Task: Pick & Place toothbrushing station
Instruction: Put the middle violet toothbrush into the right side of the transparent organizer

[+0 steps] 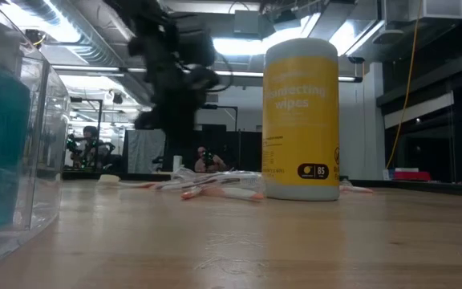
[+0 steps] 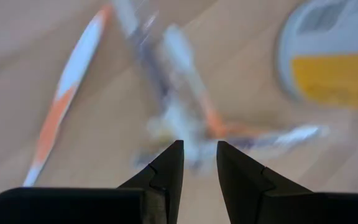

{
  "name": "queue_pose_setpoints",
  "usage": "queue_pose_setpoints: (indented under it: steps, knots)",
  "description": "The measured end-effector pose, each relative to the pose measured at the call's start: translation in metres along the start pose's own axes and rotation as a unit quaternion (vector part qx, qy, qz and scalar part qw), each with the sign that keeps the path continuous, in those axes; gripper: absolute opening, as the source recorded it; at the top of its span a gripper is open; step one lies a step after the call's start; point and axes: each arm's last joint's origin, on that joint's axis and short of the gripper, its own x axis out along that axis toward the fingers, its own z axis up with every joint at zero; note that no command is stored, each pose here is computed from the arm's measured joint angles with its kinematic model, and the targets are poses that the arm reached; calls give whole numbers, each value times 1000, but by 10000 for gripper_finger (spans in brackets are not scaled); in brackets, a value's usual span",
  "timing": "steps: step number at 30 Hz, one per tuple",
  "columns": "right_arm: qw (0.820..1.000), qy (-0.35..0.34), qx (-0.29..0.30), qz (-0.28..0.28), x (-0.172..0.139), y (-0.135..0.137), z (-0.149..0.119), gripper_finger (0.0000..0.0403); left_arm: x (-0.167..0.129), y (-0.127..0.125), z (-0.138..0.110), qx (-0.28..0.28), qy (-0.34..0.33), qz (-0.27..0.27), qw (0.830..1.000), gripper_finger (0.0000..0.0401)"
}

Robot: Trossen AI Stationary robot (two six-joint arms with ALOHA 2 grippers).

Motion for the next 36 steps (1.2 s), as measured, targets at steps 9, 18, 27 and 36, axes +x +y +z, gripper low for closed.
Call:
queue_pose_setpoints:
  steps: [9, 18, 27, 36]
  knots:
    - [999, -23, 42, -17, -6, 4, -2, 155, -19, -10, 80, 16, -92, 33, 995, 91]
    - [996, -54, 58, -40, -14, 13, -7, 155, 17, 0, 113, 57, 59, 179, 980, 91]
    - [994, -63, 71, -45, -16, 17, -10, 155, 30, -10, 133, 47, 55, 164, 984, 95]
    - [995, -66, 64, -42, -19, 22, -14, 155, 53, -3, 133, 35, 86, 181, 979, 96]
